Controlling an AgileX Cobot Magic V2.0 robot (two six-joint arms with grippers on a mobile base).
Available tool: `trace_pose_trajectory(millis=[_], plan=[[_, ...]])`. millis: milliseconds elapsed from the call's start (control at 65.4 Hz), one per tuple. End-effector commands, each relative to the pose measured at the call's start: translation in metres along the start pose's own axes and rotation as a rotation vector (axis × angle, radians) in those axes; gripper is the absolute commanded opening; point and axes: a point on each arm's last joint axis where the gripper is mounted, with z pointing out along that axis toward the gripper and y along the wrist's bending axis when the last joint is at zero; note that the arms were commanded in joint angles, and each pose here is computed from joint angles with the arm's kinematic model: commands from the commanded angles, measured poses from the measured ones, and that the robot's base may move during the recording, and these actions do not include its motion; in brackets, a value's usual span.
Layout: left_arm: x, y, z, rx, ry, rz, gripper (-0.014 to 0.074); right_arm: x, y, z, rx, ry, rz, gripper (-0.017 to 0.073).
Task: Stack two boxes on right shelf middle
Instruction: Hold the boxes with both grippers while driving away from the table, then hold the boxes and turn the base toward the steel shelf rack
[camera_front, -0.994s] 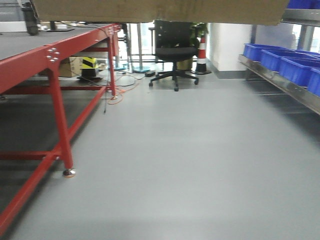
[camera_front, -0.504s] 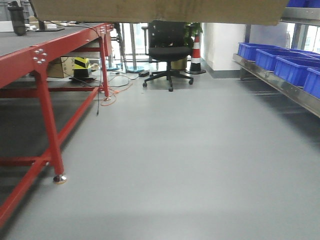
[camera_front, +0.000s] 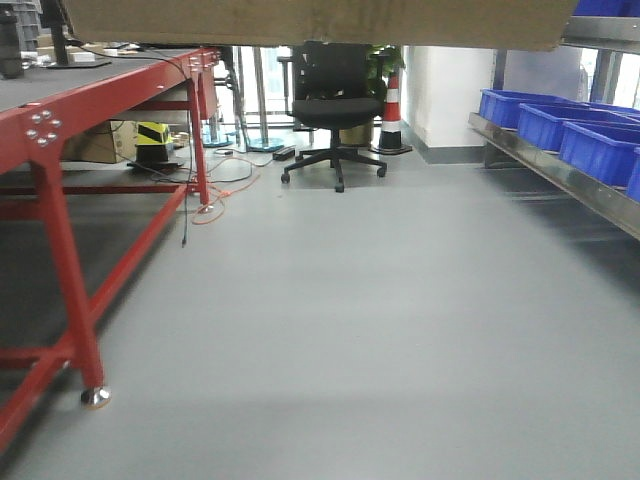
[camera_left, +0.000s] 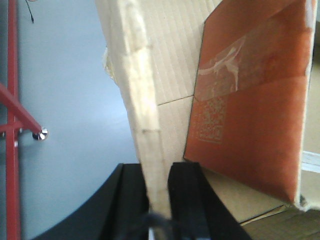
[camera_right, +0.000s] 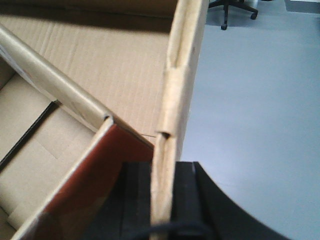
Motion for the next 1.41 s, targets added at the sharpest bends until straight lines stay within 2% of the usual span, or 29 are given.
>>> trace_pose_trajectory(millis=[0,1391], plan=[[-0.0034,0.0033,-0.008,-0.021,-0.046,0.012,-0.0111,-0.0122,-0.0026,-0.0096,0.032,-0.097,-0.045,-0.0154],[-0.0036,0.0038,-0.008,-0.026,-0.048,0.014,-0.0111,-0.0122,-0.0026,-0.0096,0.032,-0.097,-0.045,-0.0154]])
